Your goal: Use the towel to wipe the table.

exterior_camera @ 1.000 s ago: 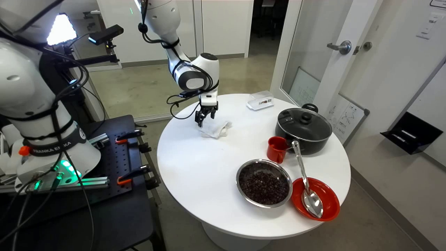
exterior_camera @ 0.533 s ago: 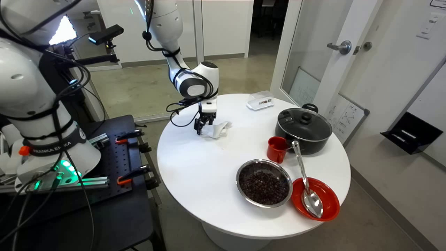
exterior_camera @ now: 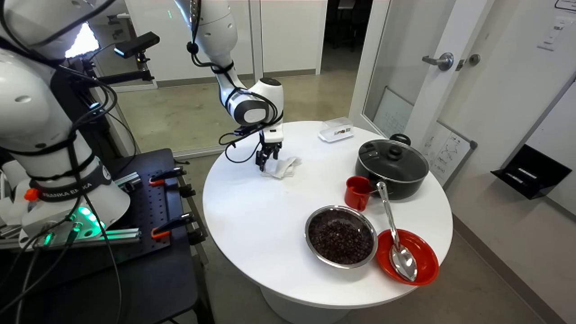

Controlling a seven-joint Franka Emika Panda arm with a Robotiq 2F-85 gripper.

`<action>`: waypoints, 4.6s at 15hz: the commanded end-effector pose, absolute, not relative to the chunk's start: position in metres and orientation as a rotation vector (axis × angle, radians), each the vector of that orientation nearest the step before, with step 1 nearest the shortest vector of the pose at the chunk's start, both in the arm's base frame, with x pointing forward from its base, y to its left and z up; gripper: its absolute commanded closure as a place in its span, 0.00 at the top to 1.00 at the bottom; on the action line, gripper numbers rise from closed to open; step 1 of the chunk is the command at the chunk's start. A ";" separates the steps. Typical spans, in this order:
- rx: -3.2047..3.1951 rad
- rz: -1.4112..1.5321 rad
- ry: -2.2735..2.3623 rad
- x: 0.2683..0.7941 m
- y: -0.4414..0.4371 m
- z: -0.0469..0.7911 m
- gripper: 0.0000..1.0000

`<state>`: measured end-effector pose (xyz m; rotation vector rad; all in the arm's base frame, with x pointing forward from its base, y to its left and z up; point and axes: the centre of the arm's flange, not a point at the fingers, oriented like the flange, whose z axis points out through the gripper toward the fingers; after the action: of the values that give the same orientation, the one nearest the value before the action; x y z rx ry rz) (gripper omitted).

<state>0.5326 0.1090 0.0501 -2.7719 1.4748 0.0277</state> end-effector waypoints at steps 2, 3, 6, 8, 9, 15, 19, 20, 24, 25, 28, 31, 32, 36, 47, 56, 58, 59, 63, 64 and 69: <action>-2.786 0.023 1.430 0.540 0.115 0.046 0.67; -2.788 0.030 1.434 0.540 0.115 0.044 0.60; -2.786 0.038 1.443 0.541 0.114 0.042 0.34; -2.789 0.050 1.447 0.543 0.115 0.042 0.22; -2.790 0.051 1.448 0.544 0.116 0.042 0.13; -2.796 0.104 1.470 0.548 0.118 0.030 0.06; -2.736 0.109 1.484 0.550 0.118 0.027 0.06; -2.713 0.112 1.495 0.552 0.116 0.028 0.06; -2.623 0.111 1.595 0.553 0.100 0.031 0.06; -2.604 0.103 1.620 0.554 0.097 0.030 0.06; -2.520 0.119 1.727 0.555 0.084 0.024 0.06; -2.447 0.069 1.893 0.556 0.067 0.020 0.06; -2.425 0.055 1.957 0.556 0.059 0.019 0.06; -2.345 -0.033 2.186 0.557 0.036 0.017 0.06; -2.202 0.147 2.189 0.561 0.046 0.023 0.06; -2.518 0.454 1.703 0.545 0.185 0.018 0.06; -2.604 0.478 1.680 0.541 0.202 0.015 0.06; -2.634 0.483 1.680 0.539 0.205 0.013 0.06; -2.652 0.338 1.859 0.547 0.177 0.014 0.06; -2.622 0.321 1.913 0.548 0.164 0.016 0.06; -2.469 0.299 2.153 0.556 0.103 0.012 0.06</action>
<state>0.5577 0.1476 0.0499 -2.5165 1.9959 0.2972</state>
